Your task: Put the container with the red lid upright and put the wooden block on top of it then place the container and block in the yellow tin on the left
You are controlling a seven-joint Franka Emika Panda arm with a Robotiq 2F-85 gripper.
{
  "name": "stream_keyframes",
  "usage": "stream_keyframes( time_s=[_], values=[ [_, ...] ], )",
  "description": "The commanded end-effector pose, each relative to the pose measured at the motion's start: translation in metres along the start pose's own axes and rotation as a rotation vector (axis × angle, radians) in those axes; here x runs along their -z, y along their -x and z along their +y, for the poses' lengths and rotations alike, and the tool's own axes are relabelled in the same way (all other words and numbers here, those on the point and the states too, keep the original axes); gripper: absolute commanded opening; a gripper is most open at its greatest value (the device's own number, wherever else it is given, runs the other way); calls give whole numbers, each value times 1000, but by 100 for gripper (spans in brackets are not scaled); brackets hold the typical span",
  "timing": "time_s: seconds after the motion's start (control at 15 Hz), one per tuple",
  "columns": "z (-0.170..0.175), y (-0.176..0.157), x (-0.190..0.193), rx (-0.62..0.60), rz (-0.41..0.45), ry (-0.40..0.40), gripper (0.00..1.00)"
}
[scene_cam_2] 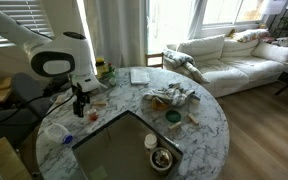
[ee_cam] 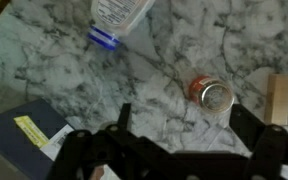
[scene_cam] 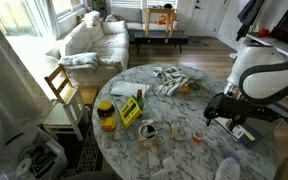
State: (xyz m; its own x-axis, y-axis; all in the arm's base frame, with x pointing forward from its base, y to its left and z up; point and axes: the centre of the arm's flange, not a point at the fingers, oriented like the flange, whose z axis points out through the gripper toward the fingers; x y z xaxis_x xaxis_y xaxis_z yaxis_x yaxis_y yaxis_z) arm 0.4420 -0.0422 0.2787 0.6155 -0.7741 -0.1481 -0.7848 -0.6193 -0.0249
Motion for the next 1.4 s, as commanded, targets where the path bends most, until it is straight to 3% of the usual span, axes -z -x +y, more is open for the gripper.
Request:
stream_keyframes(
  time_s=[0.0,0.27,0.73,1.07,1.33],
  values=[
    [-9,-22,-26,-93,-26,-93,100],
    [-10,-37,-44,-184,-76,-156,100],
    [-19,-51,-75,-275,-156,-158,100],
    [-20,-59,-96,-292,-196,-128,90],
    [-21,-62,-103,-306,-253,-152,56]
  ],
)
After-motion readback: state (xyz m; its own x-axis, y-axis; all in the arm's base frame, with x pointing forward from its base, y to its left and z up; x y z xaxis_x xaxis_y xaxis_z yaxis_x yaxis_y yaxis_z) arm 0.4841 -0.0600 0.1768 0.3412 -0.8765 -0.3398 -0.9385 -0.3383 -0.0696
